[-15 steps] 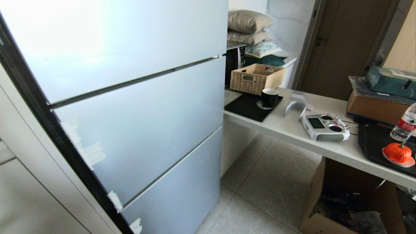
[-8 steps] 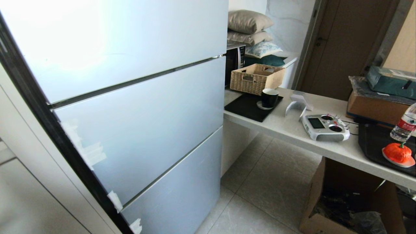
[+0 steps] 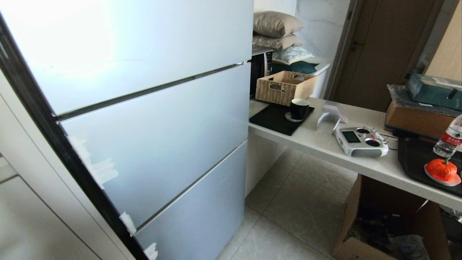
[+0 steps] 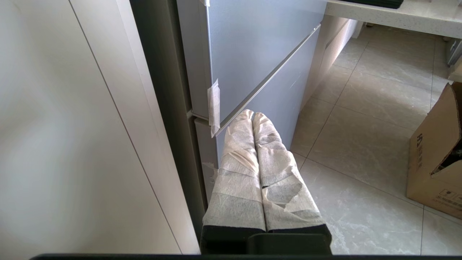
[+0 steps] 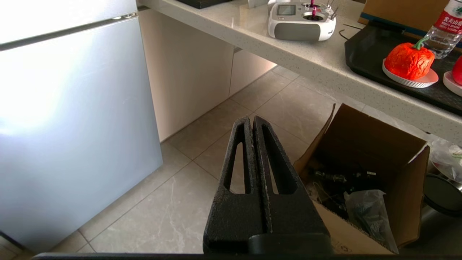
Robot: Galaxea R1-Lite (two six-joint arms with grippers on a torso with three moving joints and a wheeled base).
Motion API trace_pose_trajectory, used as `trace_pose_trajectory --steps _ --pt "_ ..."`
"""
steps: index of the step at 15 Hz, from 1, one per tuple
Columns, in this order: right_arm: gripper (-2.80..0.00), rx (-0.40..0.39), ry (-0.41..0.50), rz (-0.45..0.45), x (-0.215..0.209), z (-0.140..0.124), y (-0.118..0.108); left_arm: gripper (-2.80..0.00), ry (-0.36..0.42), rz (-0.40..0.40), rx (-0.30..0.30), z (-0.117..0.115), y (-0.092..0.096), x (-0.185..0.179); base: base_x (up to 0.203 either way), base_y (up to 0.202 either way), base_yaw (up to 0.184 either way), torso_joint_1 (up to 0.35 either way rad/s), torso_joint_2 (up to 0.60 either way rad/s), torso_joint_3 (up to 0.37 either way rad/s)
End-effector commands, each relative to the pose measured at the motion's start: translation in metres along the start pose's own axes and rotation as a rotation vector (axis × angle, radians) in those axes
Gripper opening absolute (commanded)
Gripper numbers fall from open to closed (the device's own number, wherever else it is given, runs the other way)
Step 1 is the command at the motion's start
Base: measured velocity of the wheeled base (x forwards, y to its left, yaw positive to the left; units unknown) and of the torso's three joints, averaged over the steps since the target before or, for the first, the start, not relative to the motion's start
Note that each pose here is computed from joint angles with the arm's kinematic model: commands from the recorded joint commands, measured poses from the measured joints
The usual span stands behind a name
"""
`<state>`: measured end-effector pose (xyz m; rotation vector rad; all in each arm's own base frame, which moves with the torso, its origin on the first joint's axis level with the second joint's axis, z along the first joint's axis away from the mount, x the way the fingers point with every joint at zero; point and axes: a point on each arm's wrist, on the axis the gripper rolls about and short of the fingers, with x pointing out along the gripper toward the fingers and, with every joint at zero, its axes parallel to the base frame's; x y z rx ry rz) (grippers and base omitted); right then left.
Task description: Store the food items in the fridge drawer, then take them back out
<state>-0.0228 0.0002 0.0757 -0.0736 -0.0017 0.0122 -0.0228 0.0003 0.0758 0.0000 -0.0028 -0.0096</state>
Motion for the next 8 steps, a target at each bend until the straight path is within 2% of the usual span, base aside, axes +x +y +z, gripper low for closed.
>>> trace_pose_trajectory --steps 1,8 --pt "-2.80 0.008 0.005 -0.001 0.0003 -0.0007 0.0000 -2.80 0.001 0.000 0.000 0.0001 0.0000 0.0001 0.000 0.000 0.000 0.000 0.00 0.000" --pt "-2.80 0.051 0.000 -0.005 0.0001 0.0001 -0.0001 -2.80 0.001 0.000 0.000 0.0001 0.0000 0.0001 0.000 0.000 0.000 0.000 0.00 0.000"
